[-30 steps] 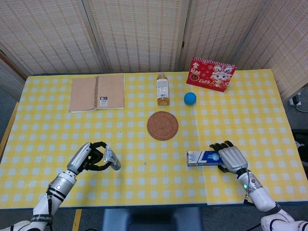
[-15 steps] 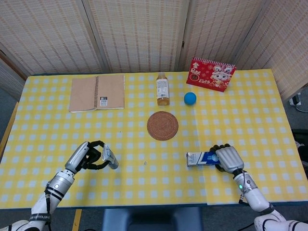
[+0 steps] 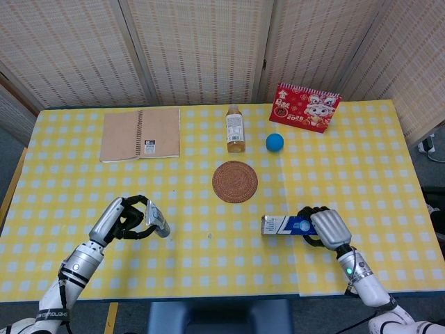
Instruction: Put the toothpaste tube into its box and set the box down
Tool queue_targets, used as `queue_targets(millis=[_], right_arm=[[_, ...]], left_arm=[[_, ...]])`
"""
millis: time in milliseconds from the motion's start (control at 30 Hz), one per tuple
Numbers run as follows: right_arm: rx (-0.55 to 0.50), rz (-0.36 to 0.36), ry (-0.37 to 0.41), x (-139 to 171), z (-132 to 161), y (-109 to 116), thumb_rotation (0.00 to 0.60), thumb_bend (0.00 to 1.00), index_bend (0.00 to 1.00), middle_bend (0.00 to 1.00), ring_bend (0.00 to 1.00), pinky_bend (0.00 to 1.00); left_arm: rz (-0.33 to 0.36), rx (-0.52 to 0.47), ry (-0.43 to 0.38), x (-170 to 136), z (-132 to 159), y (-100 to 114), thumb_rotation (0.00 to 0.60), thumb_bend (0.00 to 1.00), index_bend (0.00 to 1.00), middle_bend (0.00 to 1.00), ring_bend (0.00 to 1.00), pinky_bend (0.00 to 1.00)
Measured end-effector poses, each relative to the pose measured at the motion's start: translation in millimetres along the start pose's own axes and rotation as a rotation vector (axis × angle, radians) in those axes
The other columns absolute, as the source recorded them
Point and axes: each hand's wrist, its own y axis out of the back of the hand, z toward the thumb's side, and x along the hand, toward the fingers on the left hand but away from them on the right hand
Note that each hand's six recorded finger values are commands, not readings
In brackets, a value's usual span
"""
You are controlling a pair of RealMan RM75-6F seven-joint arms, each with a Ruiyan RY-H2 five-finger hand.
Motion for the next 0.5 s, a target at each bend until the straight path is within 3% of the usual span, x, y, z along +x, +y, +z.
queue_targets(millis=[167,500], right_arm=[[-0.165,-0.068,0.049,1,7,9,0.600,0.35,0.41,0.36,0.38,0.37],[-0.651,-0.150,0.168,-12,31,17,0.600,0.35,0.41,0.36,0.38,0.37]], left_arm=[[0.013,-0.057,-0.032,0,23,8,0.600,0.77,0.82,1.00,1.00,1.00],[0.033,-0.123,-0.096,3,65,22,0.600,0.77,0.82,1.00,1.00,1.00]])
